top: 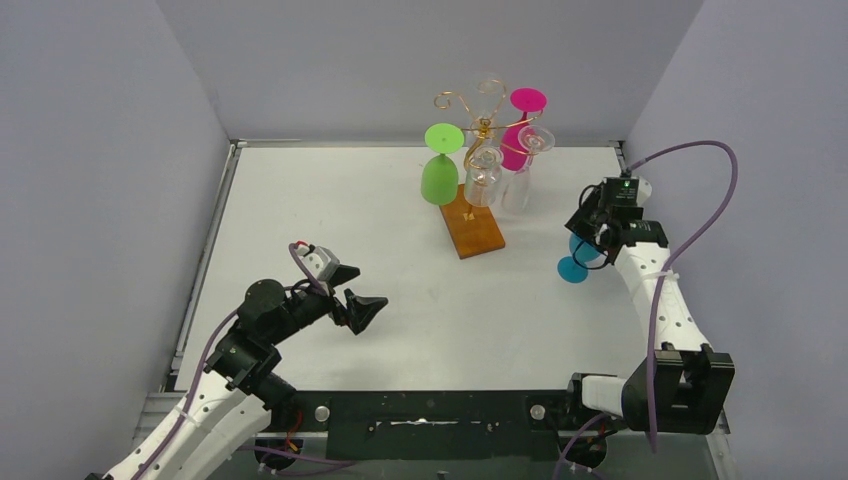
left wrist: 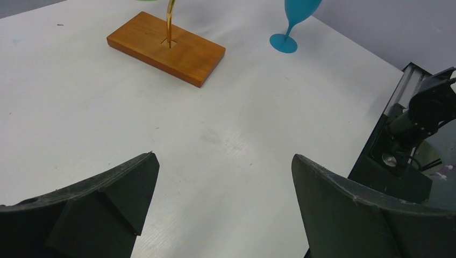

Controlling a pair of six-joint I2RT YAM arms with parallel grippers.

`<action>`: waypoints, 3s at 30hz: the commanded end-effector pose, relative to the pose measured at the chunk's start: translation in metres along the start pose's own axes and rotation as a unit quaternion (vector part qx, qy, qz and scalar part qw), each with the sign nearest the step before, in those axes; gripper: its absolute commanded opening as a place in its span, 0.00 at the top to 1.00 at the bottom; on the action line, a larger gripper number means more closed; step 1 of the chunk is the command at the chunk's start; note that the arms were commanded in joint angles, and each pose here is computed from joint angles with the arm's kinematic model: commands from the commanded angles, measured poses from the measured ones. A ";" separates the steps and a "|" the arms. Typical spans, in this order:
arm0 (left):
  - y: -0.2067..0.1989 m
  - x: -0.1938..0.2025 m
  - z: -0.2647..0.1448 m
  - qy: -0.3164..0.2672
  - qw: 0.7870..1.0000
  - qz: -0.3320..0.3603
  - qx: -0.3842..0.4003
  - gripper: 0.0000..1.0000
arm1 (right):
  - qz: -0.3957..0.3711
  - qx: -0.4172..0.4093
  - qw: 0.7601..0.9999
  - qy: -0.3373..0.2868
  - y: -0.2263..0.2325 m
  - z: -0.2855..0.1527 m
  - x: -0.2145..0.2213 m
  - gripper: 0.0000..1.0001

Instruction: Place the wine glass upside down on the wine glass rack

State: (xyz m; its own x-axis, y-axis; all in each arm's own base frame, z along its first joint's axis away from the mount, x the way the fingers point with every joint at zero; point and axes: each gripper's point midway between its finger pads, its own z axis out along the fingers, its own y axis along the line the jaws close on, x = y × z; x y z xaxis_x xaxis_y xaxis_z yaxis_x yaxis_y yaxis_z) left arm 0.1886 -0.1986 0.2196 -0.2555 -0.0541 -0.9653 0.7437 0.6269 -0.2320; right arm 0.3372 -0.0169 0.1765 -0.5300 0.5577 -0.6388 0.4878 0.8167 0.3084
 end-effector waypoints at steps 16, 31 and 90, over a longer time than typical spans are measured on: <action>-0.015 -0.026 -0.004 -0.050 0.997 0.049 0.039 0.03 | -0.063 0.001 0.998 0.012 -0.007 -0.006 0.003 0.95; -0.021 -0.040 -0.012 -0.060 0.980 0.179 0.064 0.02 | -0.116 -0.137 0.983 0.033 0.025 -0.090 0.020 1.00; -0.111 -0.022 -0.014 -0.079 0.837 0.343 0.420 1.00 | -0.150 -0.673 0.683 0.242 0.165 -0.284 0.127 0.99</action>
State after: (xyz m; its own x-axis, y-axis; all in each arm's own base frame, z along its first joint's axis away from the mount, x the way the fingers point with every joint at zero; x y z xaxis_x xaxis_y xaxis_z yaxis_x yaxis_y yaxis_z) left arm 0.1038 -0.2576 0.2549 0.3802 -0.0139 -0.9248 0.8995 -0.2270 0.3732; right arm 0.1490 0.2280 0.3369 -0.8253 0.0383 -0.5634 -0.5546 0.1325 0.8215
